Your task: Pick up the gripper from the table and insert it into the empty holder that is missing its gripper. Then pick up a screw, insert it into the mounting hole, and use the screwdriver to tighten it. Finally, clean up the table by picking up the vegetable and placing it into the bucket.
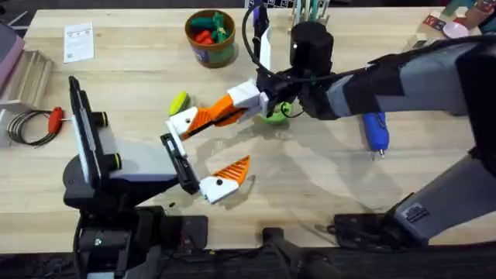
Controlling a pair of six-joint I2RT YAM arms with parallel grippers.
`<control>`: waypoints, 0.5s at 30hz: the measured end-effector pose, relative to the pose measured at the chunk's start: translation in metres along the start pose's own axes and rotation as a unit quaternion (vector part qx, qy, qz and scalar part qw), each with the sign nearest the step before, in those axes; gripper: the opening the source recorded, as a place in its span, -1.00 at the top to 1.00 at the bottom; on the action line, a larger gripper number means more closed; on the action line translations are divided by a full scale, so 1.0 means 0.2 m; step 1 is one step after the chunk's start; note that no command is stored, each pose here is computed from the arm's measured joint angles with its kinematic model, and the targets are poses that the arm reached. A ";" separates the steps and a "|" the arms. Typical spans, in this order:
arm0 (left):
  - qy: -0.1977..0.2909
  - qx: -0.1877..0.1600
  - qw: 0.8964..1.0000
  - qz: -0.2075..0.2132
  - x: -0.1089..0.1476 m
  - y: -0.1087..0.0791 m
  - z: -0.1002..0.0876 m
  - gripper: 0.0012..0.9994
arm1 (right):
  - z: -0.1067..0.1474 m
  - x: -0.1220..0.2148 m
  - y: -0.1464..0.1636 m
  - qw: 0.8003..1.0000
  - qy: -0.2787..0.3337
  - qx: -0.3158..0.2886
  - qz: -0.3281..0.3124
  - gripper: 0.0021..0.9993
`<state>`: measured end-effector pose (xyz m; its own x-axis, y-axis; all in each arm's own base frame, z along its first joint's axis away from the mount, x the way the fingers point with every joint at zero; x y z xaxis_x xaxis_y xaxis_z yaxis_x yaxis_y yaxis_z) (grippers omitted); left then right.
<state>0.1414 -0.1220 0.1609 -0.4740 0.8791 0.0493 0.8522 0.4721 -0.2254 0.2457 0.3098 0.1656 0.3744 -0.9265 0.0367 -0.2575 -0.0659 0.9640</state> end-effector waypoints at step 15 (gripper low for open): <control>-0.001 0.003 1.000 -0.007 0.00 0.01 0.00 -0.97 | -0.01 -0.02 0.00 1.000 -0.005 -0.001 0.004 0.99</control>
<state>0.1433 -0.1208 0.1608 -0.4871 0.8719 0.0502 0.8438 0.4847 -0.2305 0.2454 0.3135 0.1652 0.3635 -0.9307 0.0412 -0.2588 -0.0584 0.9642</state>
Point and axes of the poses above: each hand's point on the last joint's axis, 136 mm out from that joint toward the fingers, its own x axis back along the fingers, its own y axis along the line the jaws close on, z = x × y, the point moved 3 cm from there along x, back along the fingers, and after that the axes turned 9 degrees about x, right-handed, at the moved point
